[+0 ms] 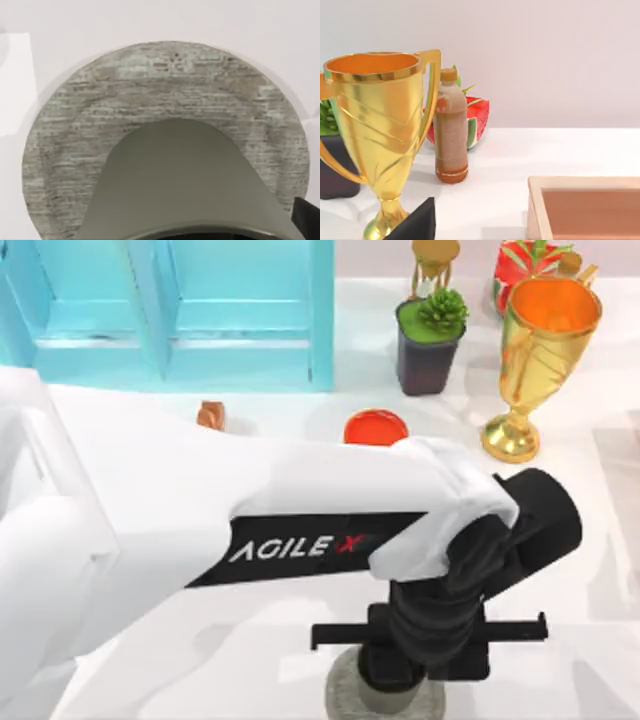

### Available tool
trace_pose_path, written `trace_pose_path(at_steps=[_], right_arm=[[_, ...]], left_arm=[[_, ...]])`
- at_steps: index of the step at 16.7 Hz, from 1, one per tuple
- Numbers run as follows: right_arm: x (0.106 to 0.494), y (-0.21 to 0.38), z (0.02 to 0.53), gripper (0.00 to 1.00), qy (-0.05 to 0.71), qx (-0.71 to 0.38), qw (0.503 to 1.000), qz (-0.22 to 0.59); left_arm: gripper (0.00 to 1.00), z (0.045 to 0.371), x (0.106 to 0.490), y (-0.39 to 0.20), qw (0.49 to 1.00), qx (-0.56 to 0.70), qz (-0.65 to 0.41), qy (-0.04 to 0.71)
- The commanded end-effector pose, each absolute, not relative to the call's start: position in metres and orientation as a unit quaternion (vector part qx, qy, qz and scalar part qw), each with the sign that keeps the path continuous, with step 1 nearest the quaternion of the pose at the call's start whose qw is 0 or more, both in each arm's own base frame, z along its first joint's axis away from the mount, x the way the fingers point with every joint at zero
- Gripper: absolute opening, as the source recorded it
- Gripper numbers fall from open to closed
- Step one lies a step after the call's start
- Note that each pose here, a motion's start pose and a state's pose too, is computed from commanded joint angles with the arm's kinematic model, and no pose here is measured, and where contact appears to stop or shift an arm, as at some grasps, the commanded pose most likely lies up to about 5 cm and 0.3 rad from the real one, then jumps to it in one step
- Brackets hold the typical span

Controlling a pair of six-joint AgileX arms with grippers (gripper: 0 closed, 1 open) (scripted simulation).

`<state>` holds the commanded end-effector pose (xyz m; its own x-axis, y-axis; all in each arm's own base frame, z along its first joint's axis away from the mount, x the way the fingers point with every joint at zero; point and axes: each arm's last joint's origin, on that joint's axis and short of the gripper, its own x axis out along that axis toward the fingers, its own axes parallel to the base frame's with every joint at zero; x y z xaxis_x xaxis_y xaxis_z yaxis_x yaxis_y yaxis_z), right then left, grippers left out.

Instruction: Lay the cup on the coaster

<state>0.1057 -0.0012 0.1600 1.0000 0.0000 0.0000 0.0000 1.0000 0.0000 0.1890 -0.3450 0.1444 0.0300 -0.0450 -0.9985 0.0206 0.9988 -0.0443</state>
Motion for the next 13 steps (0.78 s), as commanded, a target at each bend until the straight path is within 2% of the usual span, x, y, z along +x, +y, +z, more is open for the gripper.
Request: trace_pose_path(at_steps=[7, 13], right_arm=[[0.1057, -0.0012, 0.16, 1.0, 0.0, 0.0, 1.0, 0.0], [0.1057, -0.0012, 0.16, 1.0, 0.0, 0.0, 1.0, 0.0]], left_arm=[[0.98, 0.1444, 0.189, -0.345, 0.718, -0.009, -0.023, 0.696], [1.0, 0.1444, 0.189, -0.345, 0.718, -0.009, -0.023, 0.696]])
